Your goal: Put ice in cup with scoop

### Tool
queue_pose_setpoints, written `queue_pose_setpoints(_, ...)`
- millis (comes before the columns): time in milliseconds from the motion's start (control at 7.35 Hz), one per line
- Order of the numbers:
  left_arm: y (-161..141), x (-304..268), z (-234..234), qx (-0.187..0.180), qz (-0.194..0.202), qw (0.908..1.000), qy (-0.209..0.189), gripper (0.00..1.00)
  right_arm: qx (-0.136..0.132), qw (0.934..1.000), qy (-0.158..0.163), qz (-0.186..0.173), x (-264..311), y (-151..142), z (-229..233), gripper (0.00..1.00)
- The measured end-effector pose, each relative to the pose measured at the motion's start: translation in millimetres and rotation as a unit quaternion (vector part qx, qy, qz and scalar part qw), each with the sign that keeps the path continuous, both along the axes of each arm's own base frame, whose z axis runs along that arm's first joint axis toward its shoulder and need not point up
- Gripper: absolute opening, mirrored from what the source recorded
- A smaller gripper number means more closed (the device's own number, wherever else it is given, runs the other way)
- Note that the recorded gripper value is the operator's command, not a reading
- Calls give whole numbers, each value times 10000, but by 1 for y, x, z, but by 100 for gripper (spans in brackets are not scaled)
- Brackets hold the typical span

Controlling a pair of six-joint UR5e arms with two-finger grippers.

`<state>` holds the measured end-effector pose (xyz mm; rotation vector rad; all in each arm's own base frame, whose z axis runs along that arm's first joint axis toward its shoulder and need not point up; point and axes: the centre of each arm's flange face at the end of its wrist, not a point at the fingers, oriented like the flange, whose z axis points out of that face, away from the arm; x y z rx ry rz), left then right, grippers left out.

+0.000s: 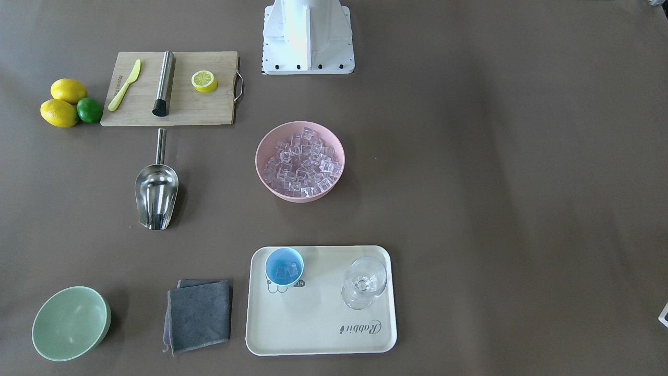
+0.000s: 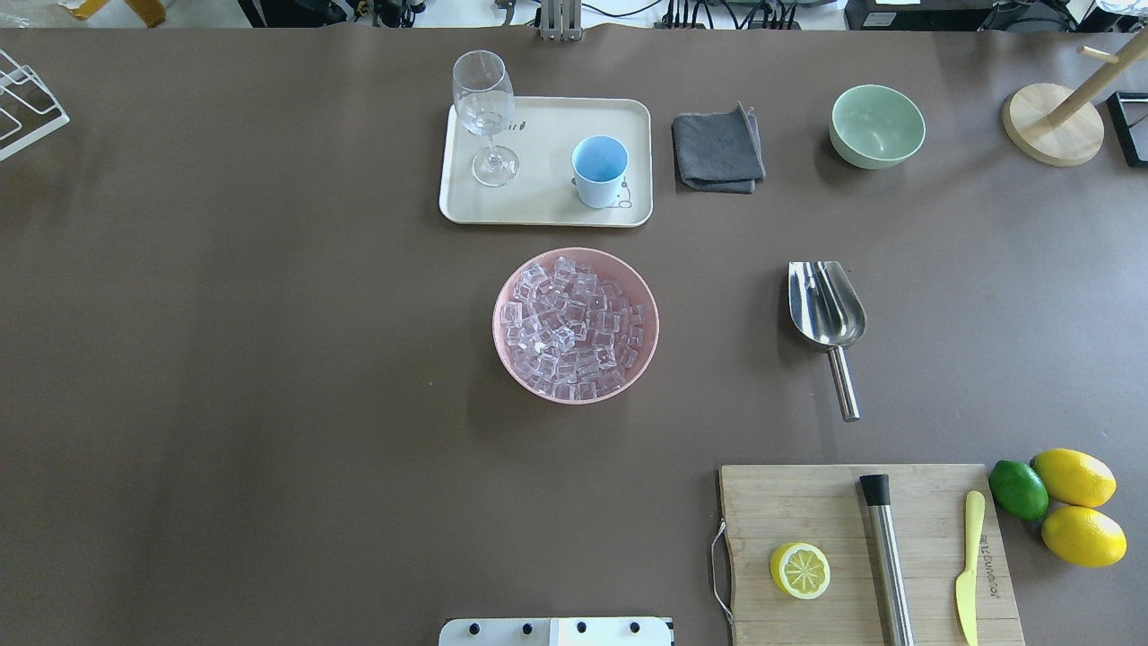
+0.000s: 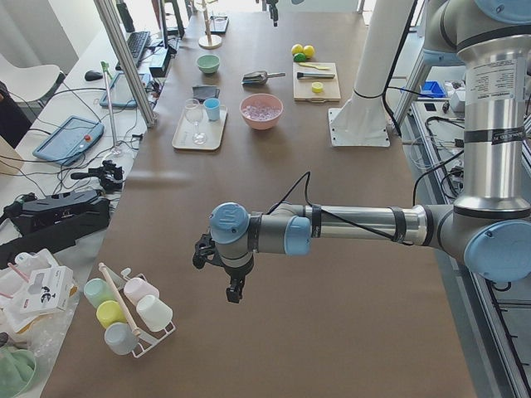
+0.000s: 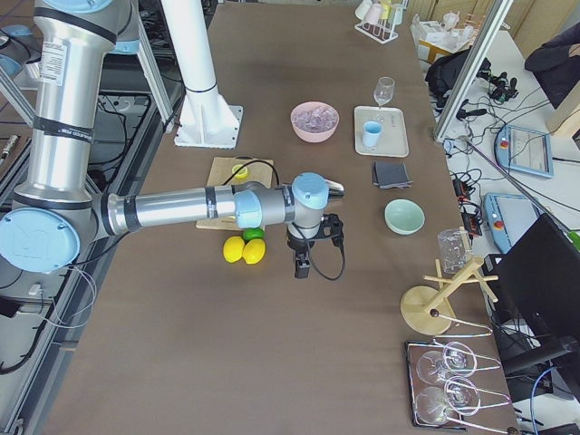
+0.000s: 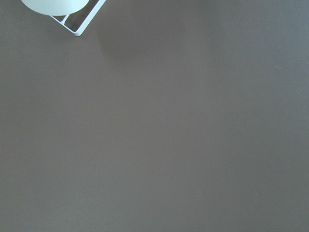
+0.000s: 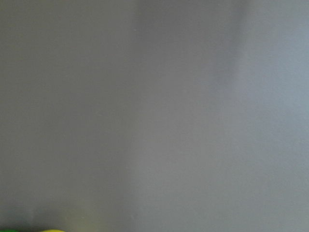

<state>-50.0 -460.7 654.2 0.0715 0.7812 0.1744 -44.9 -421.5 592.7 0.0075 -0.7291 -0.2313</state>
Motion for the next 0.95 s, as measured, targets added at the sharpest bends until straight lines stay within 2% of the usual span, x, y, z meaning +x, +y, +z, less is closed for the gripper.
queue_pose_setpoints(408, 0, 1, 0, -3, 6, 10000, -5, 98, -531, 9958, 180, 729, 100, 17, 74, 100)
queue_pose_setpoints(544, 0, 1, 0, -5, 6, 10000, -5, 98, -590, 9940, 231, 887, 114, 19, 80, 100)
queue_pose_setpoints(680, 0, 1, 0, -5, 6, 10000, -5, 98, -535, 9935, 249, 977, 120, 15, 74, 100)
queue_pose_setpoints(952, -1, 1, 0, -1, 7, 10000, -5, 98, -515, 9900, 215, 1293, 122, 10, 49, 100)
